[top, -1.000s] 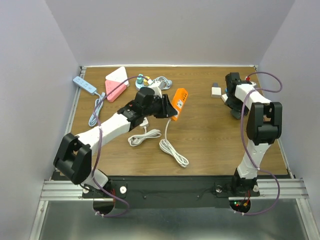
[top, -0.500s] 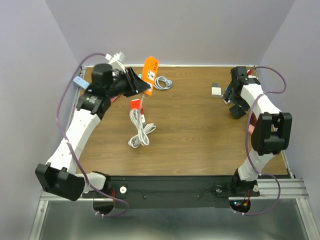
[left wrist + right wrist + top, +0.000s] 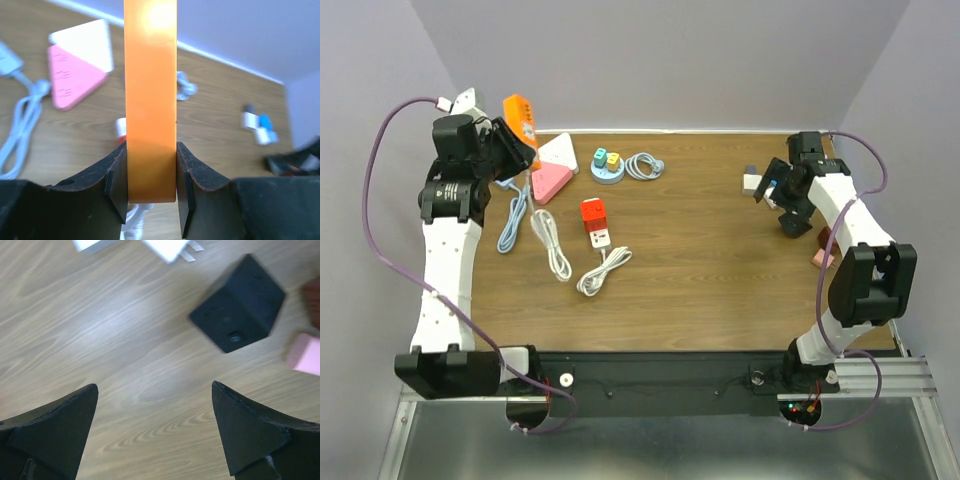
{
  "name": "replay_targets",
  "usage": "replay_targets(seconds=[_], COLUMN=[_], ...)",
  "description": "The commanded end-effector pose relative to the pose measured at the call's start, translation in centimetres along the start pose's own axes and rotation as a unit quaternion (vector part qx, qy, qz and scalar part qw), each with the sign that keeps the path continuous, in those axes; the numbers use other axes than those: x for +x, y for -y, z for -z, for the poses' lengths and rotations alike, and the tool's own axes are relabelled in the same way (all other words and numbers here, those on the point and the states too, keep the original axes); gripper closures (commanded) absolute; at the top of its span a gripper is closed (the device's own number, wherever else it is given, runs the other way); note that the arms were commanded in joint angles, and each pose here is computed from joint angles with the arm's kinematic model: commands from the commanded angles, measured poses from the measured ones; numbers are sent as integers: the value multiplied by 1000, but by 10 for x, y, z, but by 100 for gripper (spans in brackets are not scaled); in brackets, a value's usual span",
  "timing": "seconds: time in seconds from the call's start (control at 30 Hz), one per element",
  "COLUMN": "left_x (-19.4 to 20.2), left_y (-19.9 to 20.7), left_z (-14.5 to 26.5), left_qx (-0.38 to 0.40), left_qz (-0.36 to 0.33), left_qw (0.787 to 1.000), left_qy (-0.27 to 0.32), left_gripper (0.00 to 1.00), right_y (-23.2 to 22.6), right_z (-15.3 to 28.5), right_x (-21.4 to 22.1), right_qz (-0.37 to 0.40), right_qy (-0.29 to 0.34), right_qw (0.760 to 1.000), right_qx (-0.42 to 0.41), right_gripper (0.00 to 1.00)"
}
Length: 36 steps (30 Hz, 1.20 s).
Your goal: Pull the plug off the socket
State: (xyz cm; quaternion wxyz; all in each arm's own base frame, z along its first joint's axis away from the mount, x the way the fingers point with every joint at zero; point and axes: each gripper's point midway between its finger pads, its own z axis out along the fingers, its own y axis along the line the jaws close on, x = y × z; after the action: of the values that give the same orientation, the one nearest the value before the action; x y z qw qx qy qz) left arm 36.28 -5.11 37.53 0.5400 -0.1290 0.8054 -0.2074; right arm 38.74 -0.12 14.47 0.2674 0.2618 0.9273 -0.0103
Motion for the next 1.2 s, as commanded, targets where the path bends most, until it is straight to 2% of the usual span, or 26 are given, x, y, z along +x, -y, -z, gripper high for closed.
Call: replay_targets(seconds=[0.0, 0.13, 0.17, 0.23, 0.33, 0.43, 0.57, 0.63, 0.67, 0.7, 0.73, 0.8, 0.83, 0.87, 0.9, 0.93, 0.97, 1.0, 1.03, 1.17], left_x=[-8, 18, 28, 47, 72, 86, 79, 85, 82, 82, 85, 85, 79, 84, 84, 80, 83, 82, 78, 71], left_y=[-68, -106, -117, -135, -157, -174, -190, -196, -196, -196, -199, -202, -199, -201, -201, -199, -200, -199, -196, -193], left_z=[-32, -62, -71, -91, -118, -140, -161, -172, -175, -177, -177, -175, -171, -168, -166, -161, -159, -156, -152, -131], left_qx=[-111, -152, -158, -151, -148, -152, -152, -147, -145, -146, -151, -161, -161, -167, -169, -172, -173, -174, -175, -198], left_qz=[-47, -62, -66, -61, -45, -42, -42, -33, -33, -32, -26, -24, -27, -24, -23, -25, -24, -23, -22, -10], left_qw=[993, 986, 985, 985, 983, 980, 981, 981, 982, 981, 980, 979, 980, 979, 979, 980, 979, 979, 980, 977], left_qy=[16, -24, -32, -57, -101, -120, -109, -121, -119, -122, -125, -122, -110, -112, -109, -102, -103, -101, -94, -77], left_gripper=[100, 100, 100, 100, 100, 100, 100, 100, 95, 73, 60, 42, 37, 29, 28, 20, 19, 15, 5, 4], right_y=[-55, -99, -117, -143, -168, -197, -245, -268, -277, -288, -301, -314, -325, -330, -336, -341, -350, -353, -358, -386], right_z=[52, 84, 90, 98, 104, 105, 117, 115, 116, 117, 114, 110, 117, 103, 103, 100, 106, 93, 91, 91], right_x=[-7, 12, 28, 50, 67, 92, 123, 131, 134, 145, 148, 160, 156, 168, 170, 173, 169, 174, 174, 182], right_qz=[36, 101, 130, 177, 199, 228, 265, 282, 288, 298, 303, 320, 324, 334, 335, 337, 335, 339, 341, 348], right_qy=[26, 13, -1, -13, -26, -44, -41, -36, -33, -36, -36, -29, -15, -23, -22, -23, -6, -7, -1, 13], right_qw=[988, 966, 957, 942, 931, 920, 898, 890, 888, 883, 880, 877, 873, 874, 873, 872, 872, 876, 876, 867], right_qx=[-145, -237, -261, -285, -304, -317, -349, -356, -358, -361, -364, -357, -363, -352, -354, -354, -356, -344, -342, -357], right_gripper=[0, 0, 0, 0, 0, 0, 0, 0, 0, 0, 0, 0, 0, 0, 0, 0, 0, 0, 0, 0])
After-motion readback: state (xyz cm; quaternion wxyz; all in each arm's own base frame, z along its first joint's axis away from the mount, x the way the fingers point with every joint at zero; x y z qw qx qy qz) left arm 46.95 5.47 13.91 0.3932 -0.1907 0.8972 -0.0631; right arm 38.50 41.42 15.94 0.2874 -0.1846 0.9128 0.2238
